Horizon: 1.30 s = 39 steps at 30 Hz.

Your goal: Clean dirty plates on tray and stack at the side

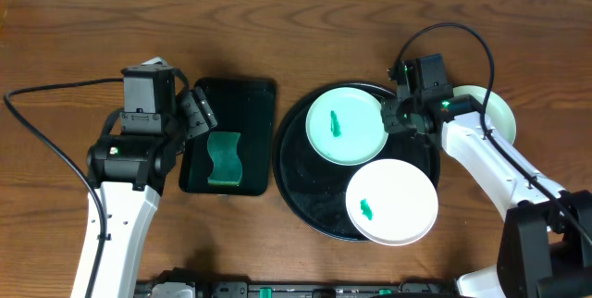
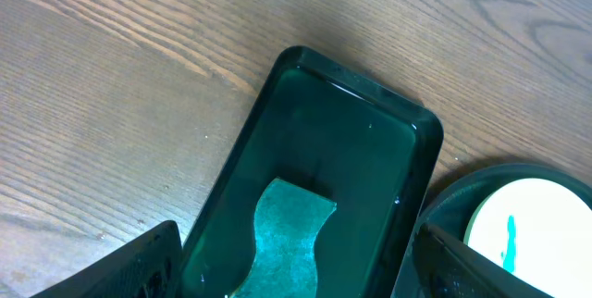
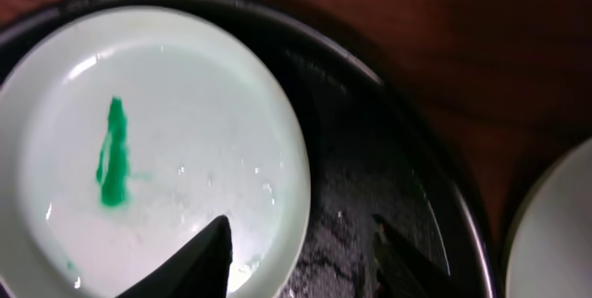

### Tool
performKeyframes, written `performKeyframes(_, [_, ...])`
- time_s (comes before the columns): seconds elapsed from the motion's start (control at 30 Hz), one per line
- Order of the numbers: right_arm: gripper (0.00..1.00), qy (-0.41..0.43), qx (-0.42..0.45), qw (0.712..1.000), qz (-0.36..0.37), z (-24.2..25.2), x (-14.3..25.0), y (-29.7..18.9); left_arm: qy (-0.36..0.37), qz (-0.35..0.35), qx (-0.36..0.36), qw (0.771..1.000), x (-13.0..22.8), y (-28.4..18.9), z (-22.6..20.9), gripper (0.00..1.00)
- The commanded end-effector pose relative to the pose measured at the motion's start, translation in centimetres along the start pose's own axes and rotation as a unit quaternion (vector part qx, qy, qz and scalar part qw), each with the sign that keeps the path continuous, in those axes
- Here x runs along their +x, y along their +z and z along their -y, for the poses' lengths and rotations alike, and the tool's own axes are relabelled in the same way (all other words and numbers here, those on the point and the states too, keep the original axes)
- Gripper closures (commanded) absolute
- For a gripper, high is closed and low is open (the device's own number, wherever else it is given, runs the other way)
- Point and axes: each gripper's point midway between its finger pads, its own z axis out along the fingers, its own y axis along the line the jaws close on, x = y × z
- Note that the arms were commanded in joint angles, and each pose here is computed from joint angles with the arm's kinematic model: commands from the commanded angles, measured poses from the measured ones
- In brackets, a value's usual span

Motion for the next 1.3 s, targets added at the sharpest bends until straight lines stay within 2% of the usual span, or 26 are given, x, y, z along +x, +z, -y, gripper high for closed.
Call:
performKeyframes(0.0, [0.56, -0.006, -0.002, 1.000, -0.010, -0.1, 1.2, 1.2, 0.003, 0.006, -0.003, 1.000, -0.5, -0.2, -0.1, 0.20])
performKeyframes(0.23, [0.56, -0.006, -0.008, 1.000, -0.010, -0.3, 1.6, 1.8, 0.003, 0.006, -0.003, 1.000, -0.5, -0.2, -0.1, 0.20])
performKeyframes(0.37, [0.66, -0.006, -0.008, 1.000, -0.006, -0.2, 1.8, 2.0, 0.003, 0.006, -0.003, 1.000, -0.5, -0.2, -0.1, 0.20])
performKeyframes(0.67, [0.57, -0.007, -0.014, 1.000, 0.001, -0.4, 2.0, 2.4, 0.003, 0.006, -0.003, 1.000, -0.5, -0.2, -0.1, 0.20])
performKeyframes(0.83, [0.59, -0.007, -0.022, 1.000, 0.017, -0.7, 1.0, 0.4, 0.003, 0.006, -0.003, 1.000, -0.5, -0.2, -0.1, 0.20])
performKeyframes(0.97, [0.68, -0.004, -0.027, 0.999, 0.034, -1.1, 0.1, -2.1, 0.003, 0.006, -0.003, 1.000, -0.5, -0.2, -0.1, 0.20])
performKeyframes(1.27, [0.66, -0.001, -0.024, 1.000, -0.004, -1.3, -0.4, -5.1, 0.003, 0.006, -0.003, 1.000, -0.5, -0.2, -0.1, 0.20])
